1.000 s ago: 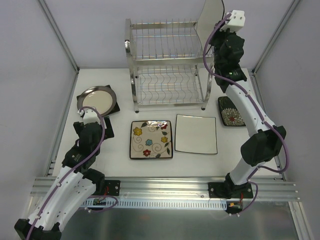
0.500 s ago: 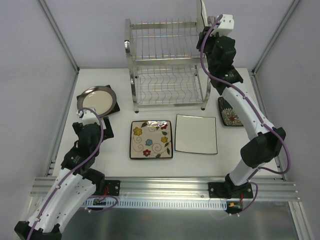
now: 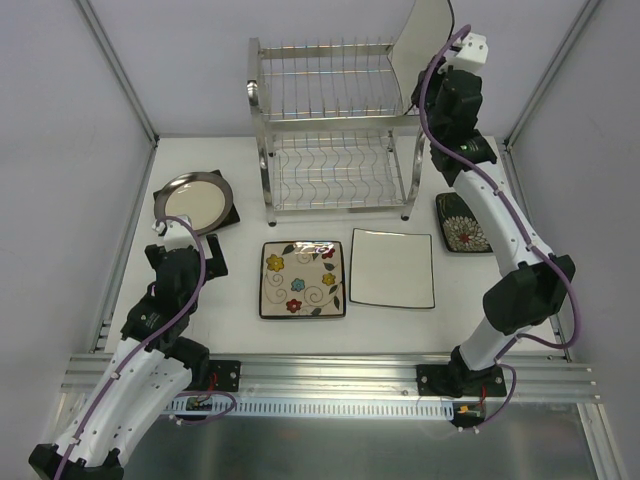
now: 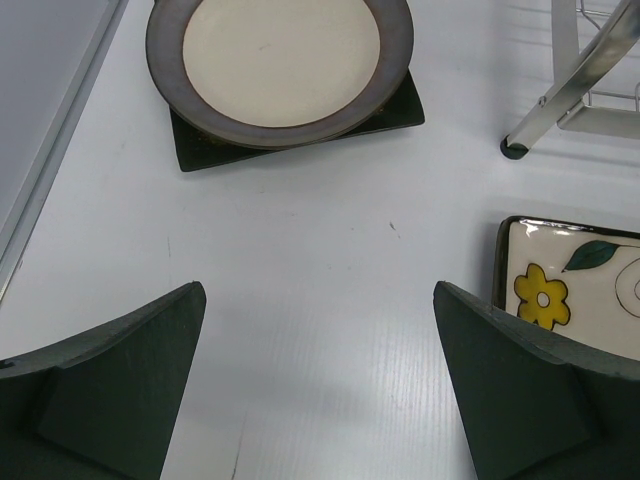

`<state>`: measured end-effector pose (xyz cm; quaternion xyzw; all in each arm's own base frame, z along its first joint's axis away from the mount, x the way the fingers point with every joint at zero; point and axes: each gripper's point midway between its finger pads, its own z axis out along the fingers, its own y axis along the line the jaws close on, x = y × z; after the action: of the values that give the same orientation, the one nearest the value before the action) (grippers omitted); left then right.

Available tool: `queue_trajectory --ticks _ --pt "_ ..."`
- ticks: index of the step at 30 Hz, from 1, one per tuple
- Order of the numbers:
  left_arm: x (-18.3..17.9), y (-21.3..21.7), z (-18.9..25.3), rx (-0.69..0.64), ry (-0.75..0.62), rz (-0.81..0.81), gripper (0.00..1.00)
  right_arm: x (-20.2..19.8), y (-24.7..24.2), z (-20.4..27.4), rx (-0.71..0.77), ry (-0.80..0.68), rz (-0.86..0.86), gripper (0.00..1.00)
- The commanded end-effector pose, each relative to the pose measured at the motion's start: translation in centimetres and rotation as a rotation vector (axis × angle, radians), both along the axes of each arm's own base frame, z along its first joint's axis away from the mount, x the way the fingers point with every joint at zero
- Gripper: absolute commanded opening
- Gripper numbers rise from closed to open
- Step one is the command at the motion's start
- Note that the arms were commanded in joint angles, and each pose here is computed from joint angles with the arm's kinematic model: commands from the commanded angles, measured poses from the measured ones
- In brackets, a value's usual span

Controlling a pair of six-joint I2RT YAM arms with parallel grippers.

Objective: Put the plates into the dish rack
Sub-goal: Insert the plate into the dish rack

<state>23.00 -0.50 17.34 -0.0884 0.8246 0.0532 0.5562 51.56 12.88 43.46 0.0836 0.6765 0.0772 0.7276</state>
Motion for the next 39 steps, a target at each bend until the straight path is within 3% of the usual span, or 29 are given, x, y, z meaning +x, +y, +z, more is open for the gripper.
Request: queue_trajectory --ticks 1,5,24,27,39 --pt "0.3 0.1 0.5 0.002 -0.029 0.000 0.99 -0.9 2.3 -0.5 0.051 0.034 0.095 0.26" --pt "0.3 0.2 0.5 0.004 -0.028 0.004 0.99 -1.2 2.3 -0.3 0.051 0.032 0.101 0.34" --pt "0.4 -0.3 0.6 -0.012 -0.029 -0.016 0.99 -4.2 0.4 2.1 0.063 0.006 0.061 0.95" --pt "0.3 -0.3 0.7 -0.014 -0.032 -0.020 0.99 -5.1 -0.4 2.0 0.059 0.020 0.040 0.99" --pt "0.5 -1.5 0.8 -0.047 -0.033 -0.075 0.99 -10.3 -3.5 0.7 0.075 0.099 -0.033 1.00"
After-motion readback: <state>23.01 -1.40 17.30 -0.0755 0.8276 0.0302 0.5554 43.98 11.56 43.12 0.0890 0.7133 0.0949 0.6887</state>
